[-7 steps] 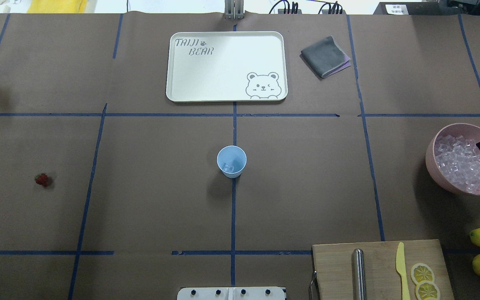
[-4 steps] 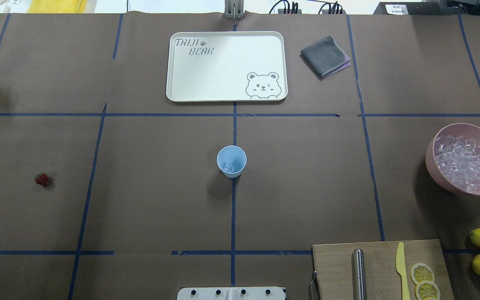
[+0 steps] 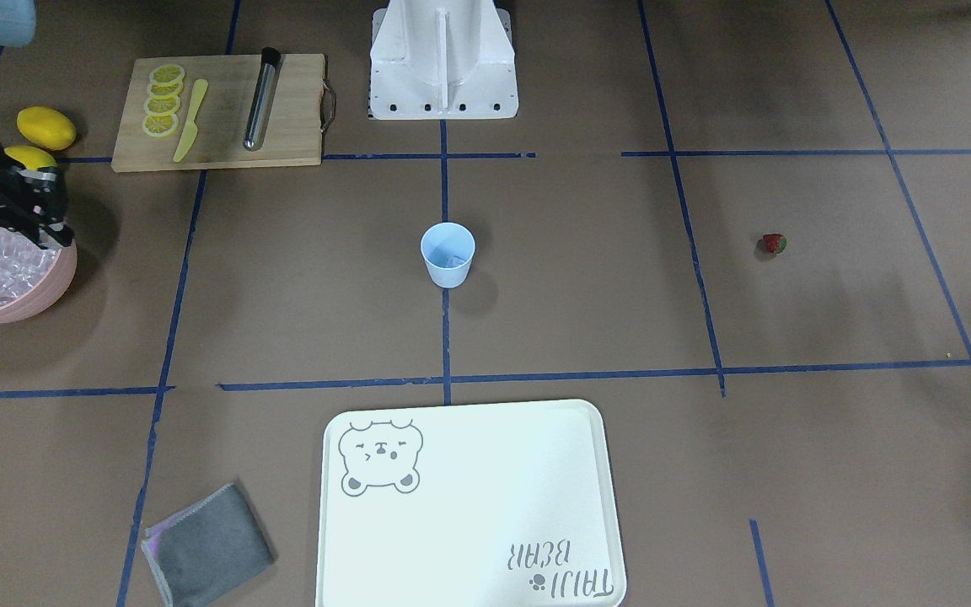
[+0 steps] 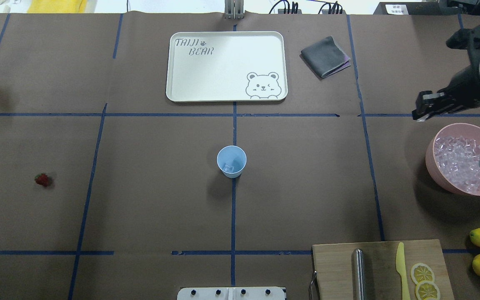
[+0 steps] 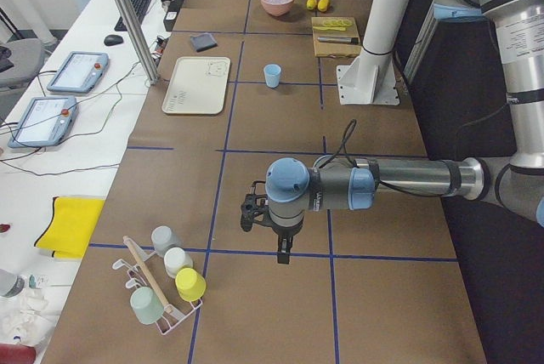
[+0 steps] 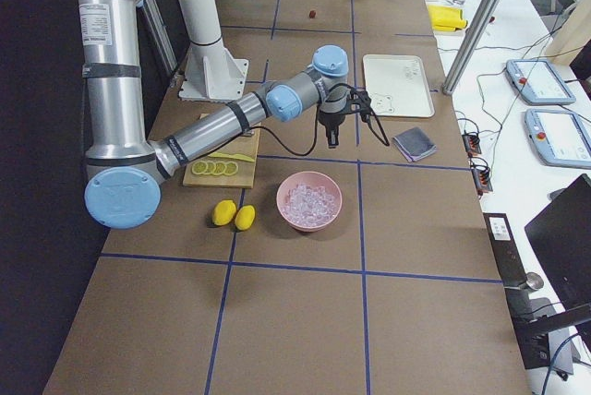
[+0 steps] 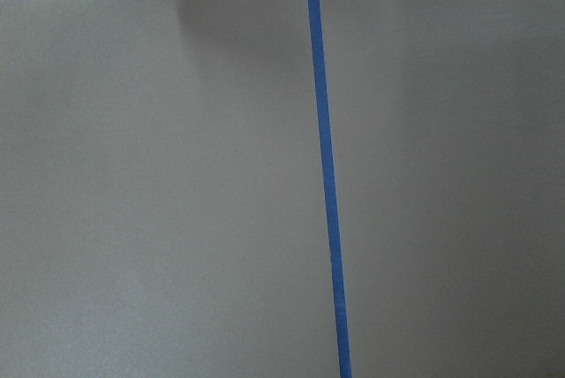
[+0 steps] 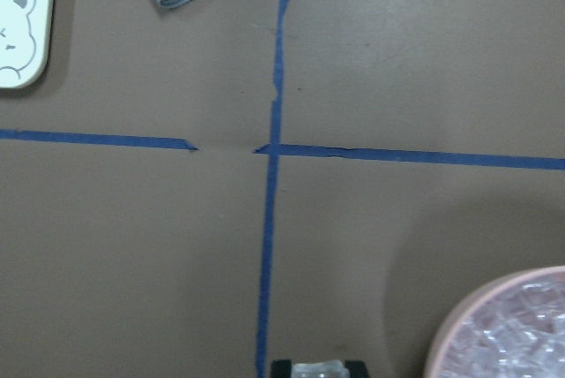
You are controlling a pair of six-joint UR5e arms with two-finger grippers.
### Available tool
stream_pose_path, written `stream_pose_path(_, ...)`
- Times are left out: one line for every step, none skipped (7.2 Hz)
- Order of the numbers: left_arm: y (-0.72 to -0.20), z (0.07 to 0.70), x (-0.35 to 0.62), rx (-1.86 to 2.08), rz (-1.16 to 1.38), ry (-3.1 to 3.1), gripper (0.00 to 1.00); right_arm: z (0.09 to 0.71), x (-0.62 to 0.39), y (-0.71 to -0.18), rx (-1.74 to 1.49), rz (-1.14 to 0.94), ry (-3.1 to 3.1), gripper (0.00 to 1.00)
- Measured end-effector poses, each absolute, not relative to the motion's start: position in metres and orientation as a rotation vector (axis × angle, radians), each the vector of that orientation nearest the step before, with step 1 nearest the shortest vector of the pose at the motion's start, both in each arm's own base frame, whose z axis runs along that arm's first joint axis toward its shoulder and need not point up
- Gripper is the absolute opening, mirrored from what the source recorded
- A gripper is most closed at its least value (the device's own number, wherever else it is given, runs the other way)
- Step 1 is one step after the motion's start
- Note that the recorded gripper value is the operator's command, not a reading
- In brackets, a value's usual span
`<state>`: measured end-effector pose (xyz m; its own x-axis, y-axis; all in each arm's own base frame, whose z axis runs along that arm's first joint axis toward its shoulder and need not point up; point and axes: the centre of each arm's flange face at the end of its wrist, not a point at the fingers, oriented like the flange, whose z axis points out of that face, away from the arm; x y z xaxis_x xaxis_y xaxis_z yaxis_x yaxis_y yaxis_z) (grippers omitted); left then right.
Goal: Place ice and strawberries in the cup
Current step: 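Carry the second ice cube with the right gripper over the cup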
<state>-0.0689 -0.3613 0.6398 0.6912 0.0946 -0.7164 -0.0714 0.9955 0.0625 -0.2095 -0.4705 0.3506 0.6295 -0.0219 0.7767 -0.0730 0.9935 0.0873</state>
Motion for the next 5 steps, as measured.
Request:
stream_pose_path(-0.361,0.640,-0.069,0.030,0.093,0.802,1.00,0.325,-0.245,-0.466,0.108,0.051,-0.902,0.08)
stream_pose_path(-0.361,0.640,-0.069,0.031,0.093,0.802,1.00,0.297,-0.281,-0.459,0.096,0.060,-0.908,0.08)
stream_pose_path(-0.361,0.640,-0.069,0.031,0.093,0.802,1.00,0.263,-0.316,-0.451,0.081,0.064,-0.894,0.07)
stream_pose_path(-0.361,0.640,-0.069,0.030,0.092,0.802,1.00,0.227,-0.351,-0.440,0.075,0.058,-0.862,0.07)
stream_pose_path(-0.361,0.641,-0.069,0.029,0.092,0.802,1.00,0.196,-0.382,-0.427,0.082,0.044,-0.834,0.07)
